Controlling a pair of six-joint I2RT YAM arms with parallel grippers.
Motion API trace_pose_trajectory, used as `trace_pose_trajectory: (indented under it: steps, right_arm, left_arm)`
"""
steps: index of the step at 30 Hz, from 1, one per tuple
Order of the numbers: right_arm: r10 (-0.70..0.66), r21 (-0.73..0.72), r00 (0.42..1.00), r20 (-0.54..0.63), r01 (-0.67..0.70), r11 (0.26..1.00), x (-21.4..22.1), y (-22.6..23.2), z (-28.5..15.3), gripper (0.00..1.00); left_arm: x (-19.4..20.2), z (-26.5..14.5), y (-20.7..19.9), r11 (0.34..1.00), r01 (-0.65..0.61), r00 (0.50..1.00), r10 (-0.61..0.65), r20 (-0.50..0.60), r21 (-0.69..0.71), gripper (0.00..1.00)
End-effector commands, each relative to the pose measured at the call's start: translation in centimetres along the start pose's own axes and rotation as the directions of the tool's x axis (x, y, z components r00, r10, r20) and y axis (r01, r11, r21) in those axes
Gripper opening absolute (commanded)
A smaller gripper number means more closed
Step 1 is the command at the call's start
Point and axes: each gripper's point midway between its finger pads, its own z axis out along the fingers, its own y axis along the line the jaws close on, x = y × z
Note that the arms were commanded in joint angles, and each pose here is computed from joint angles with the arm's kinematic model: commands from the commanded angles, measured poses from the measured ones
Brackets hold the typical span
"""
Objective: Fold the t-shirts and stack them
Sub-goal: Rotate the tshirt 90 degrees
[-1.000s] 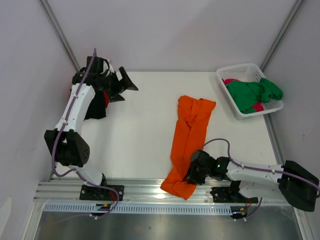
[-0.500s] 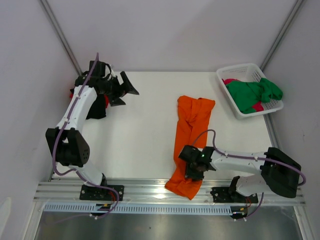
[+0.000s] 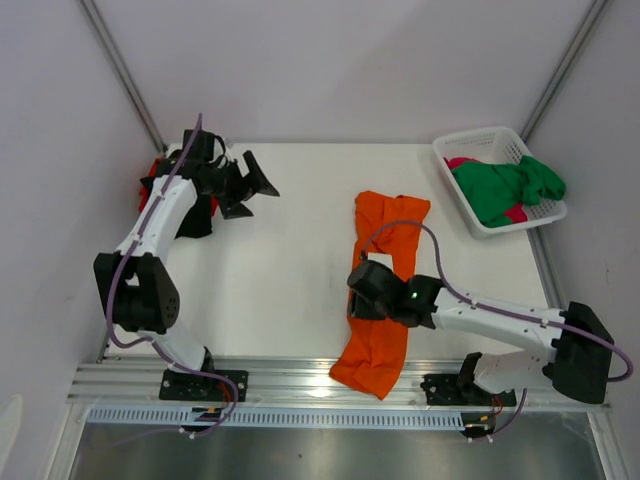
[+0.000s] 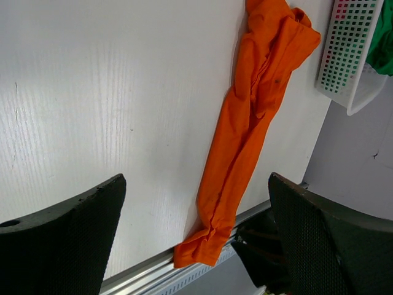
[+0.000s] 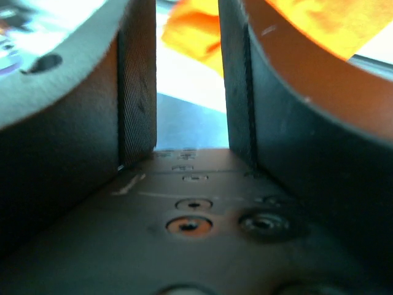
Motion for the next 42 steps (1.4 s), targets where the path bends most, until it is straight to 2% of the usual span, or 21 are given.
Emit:
trace_pose_trajectory:
  steps: [1, 4, 7, 12, 17, 25, 30, 32, 36, 42]
  right_arm:
    - [-0.006, -0.066, 0.98, 0.2, 0.02, 0.998, -5.7, 3.2, -3.7, 0.39]
    - [-0.026, -0.025, 0.969, 0.246, 0.034, 0.999, -7.0, 2.7, -4.1, 0.39]
    - [-0.044, 0.037, 0.963, 0.264, 0.036, 0.999, -9.3, 1.3, -2.3, 0.39]
    - [-0.066, 0.139, 0.933, 0.355, 0.017, 0.99, -15.9, -1.4, 1.7, 0.39]
    - [-0.113, 0.205, 0.886, 0.45, 0.021, 0.978, -23.4, -2.2, 3.8, 0.39]
    - [-0.152, 0.242, 0.858, 0.49, 0.034, 0.97, -32.0, -2.6, 5.9, 0.38]
    - [-0.145, 0.27, 0.862, 0.485, 0.01, 0.963, -33.3, -3.4, 7.0, 0.39]
    - [-0.113, 0.304, 0.866, 0.487, -0.047, 0.951, -33.8, -4.2, 6.7, 0.39]
    - [-0.05, 0.378, 0.899, 0.436, -0.132, 0.917, -32.8, -6.7, 8.9, 0.38]
    - [0.027, 0.393, 0.923, 0.384, -0.189, 0.9, -31.2, -8.2, 11.1, 0.38]
  left_arm:
    - [-0.1, 0.8, -0.1, 1.0, 0.005, 1.0, -0.005, -0.008, 0.03, 0.99]
    - [0.2, 1.3, 0.0, 0.999, 0.009, 1.0, -0.009, -0.021, 0.033, 1.0]
    - [0.3, 1.2, 0.0, 0.999, 0.006, 1.0, -0.006, -0.017, 0.036, 0.99]
    - [0.7, 1.3, 0.3, 0.999, 0.012, 1.0, -0.012, -0.021, 0.033, 1.0]
    - [1.7, 1.8, 0.9, 0.999, 0.027, 0.999, -0.026, -0.037, 0.035, 1.0]
    - [2.2, 1.5, 1.2, 0.999, 0.02, 0.999, -0.019, -0.033, 0.031, 0.99]
    - [2.4, 0.6, 1.0, 1.0, 0.006, 1.0, -0.006, -0.021, 0.028, 0.99]
    - [2.4, 0.4, 0.9, 1.0, 0.0, 1.0, 0.0, -0.015, 0.028, 1.0]
    - [2.3, -0.2, 0.4, 0.999, -0.007, 1.0, 0.007, -0.002, 0.036, 0.99]
    - [2.1, -0.8, 0.2, 0.999, -0.011, 1.0, 0.011, 0.009, 0.032, 1.0]
